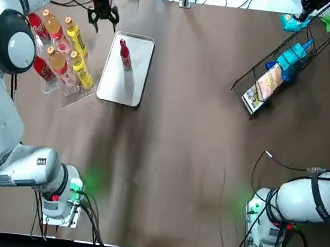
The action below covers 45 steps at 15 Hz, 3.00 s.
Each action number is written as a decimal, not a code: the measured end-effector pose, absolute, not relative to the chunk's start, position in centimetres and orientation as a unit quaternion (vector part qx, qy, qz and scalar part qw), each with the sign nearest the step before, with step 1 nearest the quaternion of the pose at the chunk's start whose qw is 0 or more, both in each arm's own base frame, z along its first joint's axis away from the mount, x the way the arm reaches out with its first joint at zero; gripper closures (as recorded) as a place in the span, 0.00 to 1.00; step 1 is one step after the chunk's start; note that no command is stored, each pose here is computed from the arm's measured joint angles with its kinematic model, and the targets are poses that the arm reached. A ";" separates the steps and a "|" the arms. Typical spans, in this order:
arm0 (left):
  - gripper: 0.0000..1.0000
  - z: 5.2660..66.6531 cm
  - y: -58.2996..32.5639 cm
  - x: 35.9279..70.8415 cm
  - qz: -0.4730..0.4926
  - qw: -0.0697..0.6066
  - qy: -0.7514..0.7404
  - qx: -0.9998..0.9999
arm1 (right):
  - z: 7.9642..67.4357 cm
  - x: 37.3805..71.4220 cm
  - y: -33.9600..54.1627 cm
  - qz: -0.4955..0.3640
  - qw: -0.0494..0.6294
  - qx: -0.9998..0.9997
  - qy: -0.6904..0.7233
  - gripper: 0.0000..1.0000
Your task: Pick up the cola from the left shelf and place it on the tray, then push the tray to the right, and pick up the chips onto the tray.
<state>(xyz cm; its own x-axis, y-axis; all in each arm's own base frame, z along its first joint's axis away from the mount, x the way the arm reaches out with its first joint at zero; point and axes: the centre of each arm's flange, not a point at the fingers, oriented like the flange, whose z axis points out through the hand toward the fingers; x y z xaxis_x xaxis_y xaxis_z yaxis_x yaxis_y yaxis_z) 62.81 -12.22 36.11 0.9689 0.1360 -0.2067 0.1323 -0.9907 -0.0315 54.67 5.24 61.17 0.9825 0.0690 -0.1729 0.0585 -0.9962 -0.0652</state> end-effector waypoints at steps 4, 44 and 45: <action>0.01 28.8 -9.5 62.7 0.154 0.027 -0.022 -0.987 | 60.2 54.5 6.2 0.105 0.028 -0.994 -0.026 0.99; 0.89 17.5 -40.0 52.9 0.163 -0.026 0.047 -0.985 | 41.3 59.2 25.7 0.176 0.058 -0.942 0.280 0.99; 0.87 17.7 -39.9 53.2 0.159 -0.030 0.044 -0.986 | 39.5 59.7 26.1 0.182 0.063 -0.936 0.294 0.99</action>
